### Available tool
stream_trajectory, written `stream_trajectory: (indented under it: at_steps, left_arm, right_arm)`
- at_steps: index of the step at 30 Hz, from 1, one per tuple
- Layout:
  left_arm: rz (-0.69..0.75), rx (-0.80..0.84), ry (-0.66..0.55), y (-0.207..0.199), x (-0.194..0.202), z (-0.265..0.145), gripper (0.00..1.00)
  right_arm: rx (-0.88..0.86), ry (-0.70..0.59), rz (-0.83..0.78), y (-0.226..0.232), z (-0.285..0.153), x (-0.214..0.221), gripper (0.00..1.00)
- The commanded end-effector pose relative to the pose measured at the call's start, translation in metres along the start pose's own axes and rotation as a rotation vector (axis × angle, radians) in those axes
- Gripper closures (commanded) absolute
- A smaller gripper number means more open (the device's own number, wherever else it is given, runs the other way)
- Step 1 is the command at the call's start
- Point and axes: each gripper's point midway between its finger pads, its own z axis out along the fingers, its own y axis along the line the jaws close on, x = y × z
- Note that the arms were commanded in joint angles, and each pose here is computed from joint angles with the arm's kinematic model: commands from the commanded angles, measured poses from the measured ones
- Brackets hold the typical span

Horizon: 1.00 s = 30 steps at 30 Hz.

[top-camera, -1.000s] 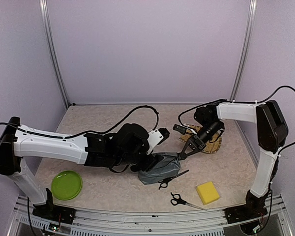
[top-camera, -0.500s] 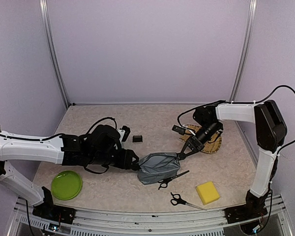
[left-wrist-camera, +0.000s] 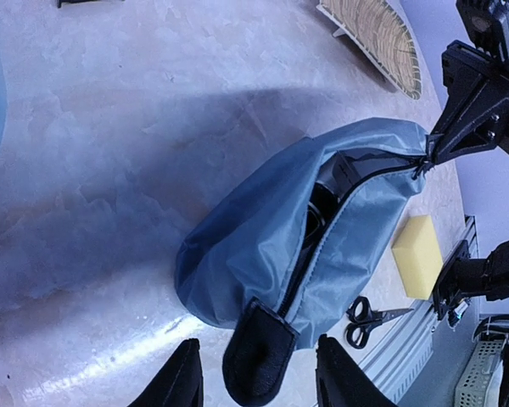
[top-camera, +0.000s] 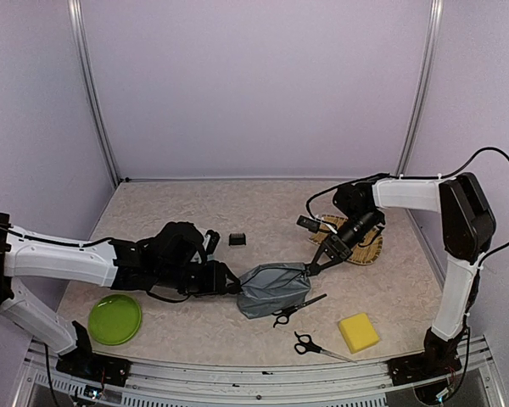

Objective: Sort the hair-cutting tools

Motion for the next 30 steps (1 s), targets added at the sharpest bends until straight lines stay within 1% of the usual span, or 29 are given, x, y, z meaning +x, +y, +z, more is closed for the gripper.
stream_trajectory:
  at_steps: [1, 4, 6, 9, 11, 13, 18, 21, 22, 24, 25, 28, 30]
  left_arm:
    - [-0.045, 0.034, 0.002, 0.001, -0.005, 0.008, 0.58]
    - [-0.049, 0.038, 0.008, 0.001, -0.005, 0.009, 0.61]
    - [-0.052, 0.036, 0.019, 0.002, -0.002, 0.01, 0.61]
    - [-0.057, 0.035, 0.034, 0.002, 0.002, 0.011, 0.55]
    - [-0.063, 0.035, 0.046, 0.0, 0.006, 0.012, 0.53]
    - [-0.067, 0.033, 0.061, 0.0, 0.01, 0.012, 0.57]
    - [-0.076, 0.039, 0.045, -0.001, 0.007, 0.009, 0.81]
    - [-0.075, 0.041, 0.026, -0.002, 0.0, 0.006, 0.98]
    - [-0.068, 0.038, 0.017, -0.002, -0.002, 0.004, 1.0]
    - [-0.038, 0.017, -0.015, -0.002, -0.013, -0.006, 1.0]
    - [-0.029, -0.024, -0.031, 0.004, -0.017, -0.015, 1.0]
    - [-0.028, -0.075, -0.142, 0.013, -0.034, -0.05, 1.0]
    - [-0.057, -0.098, -0.158, 0.031, -0.026, -0.061, 1.0]
  right_arm:
    - [0.009, -0.01, -0.035, 0.011, -0.003, -0.003, 1.0]
    - [0.002, -0.011, -0.033, 0.012, -0.003, -0.003, 1.0]
    - [-0.002, -0.012, -0.033, 0.013, -0.002, -0.004, 1.0]
    - [-0.001, -0.011, -0.034, 0.012, -0.002, -0.003, 1.0]
    - [0.0, -0.01, -0.034, 0.012, -0.001, -0.003, 1.0]
    - [0.0, -0.01, -0.034, 0.012, -0.002, -0.003, 1.0]
    - [0.001, -0.014, -0.038, 0.012, -0.002, -0.004, 1.0]
    - [-0.001, -0.015, -0.042, 0.014, -0.003, -0.005, 1.0]
    - [-0.006, -0.02, -0.049, 0.016, -0.004, -0.008, 1.0]
    - [-0.026, -0.039, -0.074, 0.025, -0.01, -0.016, 1.0]
    - [-0.057, -0.067, -0.096, 0.035, -0.014, -0.023, 1.0]
    - [-0.112, -0.111, -0.148, 0.053, -0.023, -0.038, 1.0]
    - [-0.101, -0.1, -0.153, 0.048, -0.022, -0.039, 1.0]
